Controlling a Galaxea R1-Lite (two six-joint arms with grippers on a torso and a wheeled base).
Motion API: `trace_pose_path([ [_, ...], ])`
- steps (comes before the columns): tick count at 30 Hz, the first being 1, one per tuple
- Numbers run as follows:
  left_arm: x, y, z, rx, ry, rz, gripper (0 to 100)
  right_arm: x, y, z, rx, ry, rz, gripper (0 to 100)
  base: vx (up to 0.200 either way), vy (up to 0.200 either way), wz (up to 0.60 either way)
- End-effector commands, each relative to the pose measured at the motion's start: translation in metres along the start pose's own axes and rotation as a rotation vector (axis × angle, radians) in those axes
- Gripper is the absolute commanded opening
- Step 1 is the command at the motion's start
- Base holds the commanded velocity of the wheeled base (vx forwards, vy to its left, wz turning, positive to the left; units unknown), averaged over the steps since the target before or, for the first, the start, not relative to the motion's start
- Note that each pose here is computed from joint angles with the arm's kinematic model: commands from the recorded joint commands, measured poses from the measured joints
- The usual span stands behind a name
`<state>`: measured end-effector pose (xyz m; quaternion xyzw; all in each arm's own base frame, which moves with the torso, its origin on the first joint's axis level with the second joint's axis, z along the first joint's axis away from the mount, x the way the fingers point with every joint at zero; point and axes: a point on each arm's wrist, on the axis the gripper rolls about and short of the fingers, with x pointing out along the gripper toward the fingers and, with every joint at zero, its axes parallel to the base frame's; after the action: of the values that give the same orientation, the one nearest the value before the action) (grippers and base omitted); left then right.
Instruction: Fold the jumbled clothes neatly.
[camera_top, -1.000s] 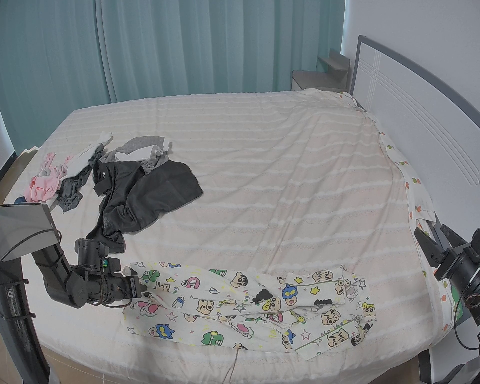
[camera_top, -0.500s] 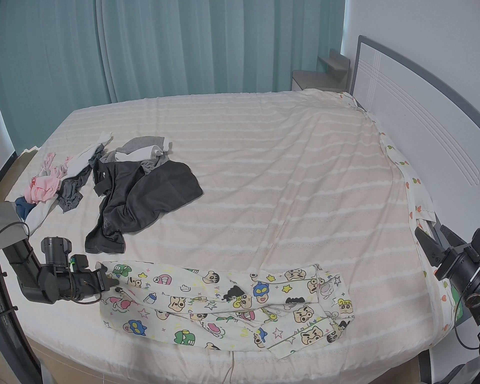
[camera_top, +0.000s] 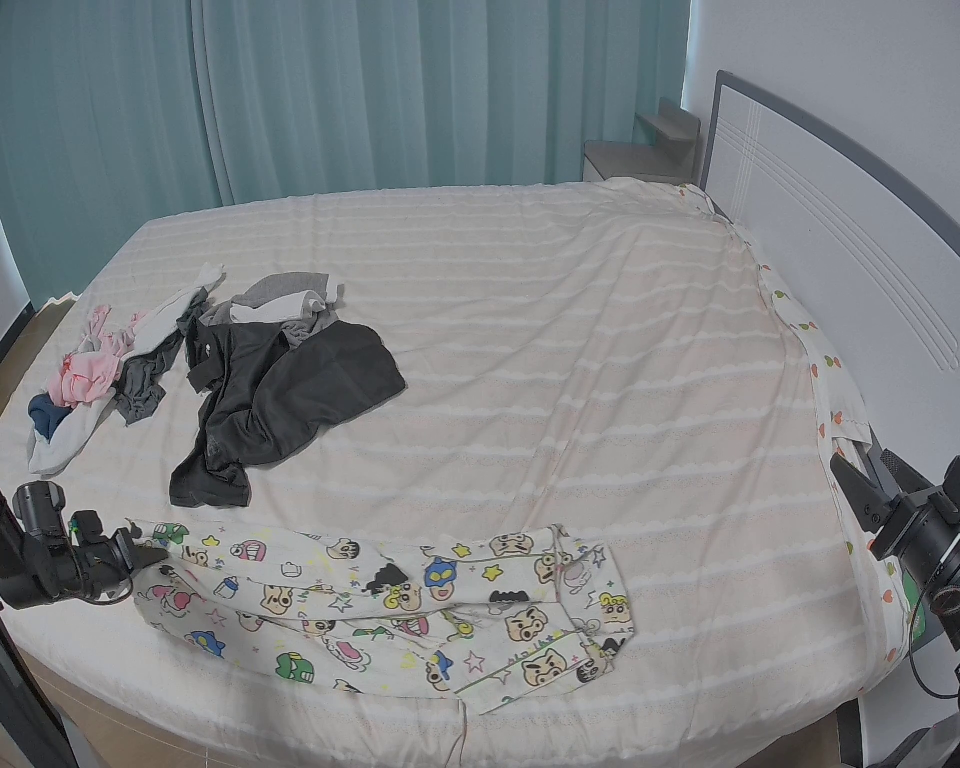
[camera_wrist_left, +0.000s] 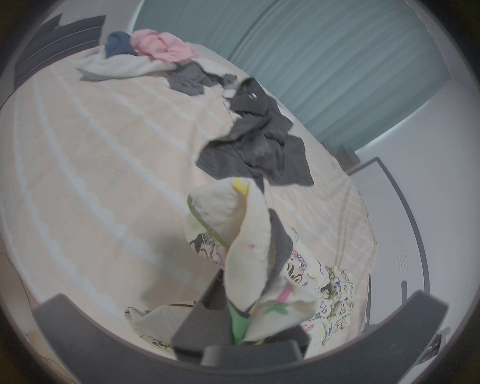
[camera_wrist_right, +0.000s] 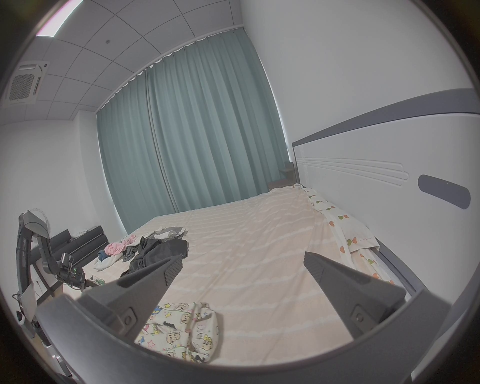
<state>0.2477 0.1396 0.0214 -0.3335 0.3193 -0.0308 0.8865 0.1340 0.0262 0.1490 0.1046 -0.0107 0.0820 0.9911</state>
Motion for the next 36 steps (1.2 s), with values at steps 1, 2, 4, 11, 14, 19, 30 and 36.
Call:
trace_pose_path([
  [1,-0.026,0.029,0.013,-0.058,-0.097,0.042,0,-0.002,-0.001,-0.004,0.001,0.02,-0.003,100,0.0,0.0,0.0],
  [2,-0.028,0.032,0.015,-0.063,-0.107,0.048,0,-0.002,-0.001,-0.004,0.001,0.02,-0.001,100,0.0,0.0,0.0],
  [4,-0.034,0.037,0.018,-0.071,-0.129,0.058,0,-0.002,-0.001,-0.004,0.001,0.021,0.005,100,0.0,0.0,0.0],
  [11,-0.045,0.031,0.02,-0.088,-0.125,0.047,0,-0.002,-0.003,-0.004,0.0,0.018,-0.009,100,0.0,0.0,0.0],
  [14,-0.049,0.0,0.018,-0.063,-0.076,-0.003,0,-0.002,-0.004,-0.003,0.0,0.019,-0.004,100,0.0,0.0,0.0],
  [19,-0.052,-0.07,0.011,-0.037,0.009,-0.101,0,-0.002,-0.011,-0.002,-0.001,0.018,-0.012,100,0.0,0.0,0.0],
  [30,-0.015,-0.201,-0.028,0.095,0.077,-0.114,0,-0.002,-0.016,-0.001,-0.002,0.017,-0.01,100,0.0,0.0,0.0],
  [36,0.017,-0.257,-0.067,0.169,0.122,-0.111,0,-0.003,-0.016,-0.001,-0.002,0.02,-0.007,100,0.0,0.0,0.0],
])
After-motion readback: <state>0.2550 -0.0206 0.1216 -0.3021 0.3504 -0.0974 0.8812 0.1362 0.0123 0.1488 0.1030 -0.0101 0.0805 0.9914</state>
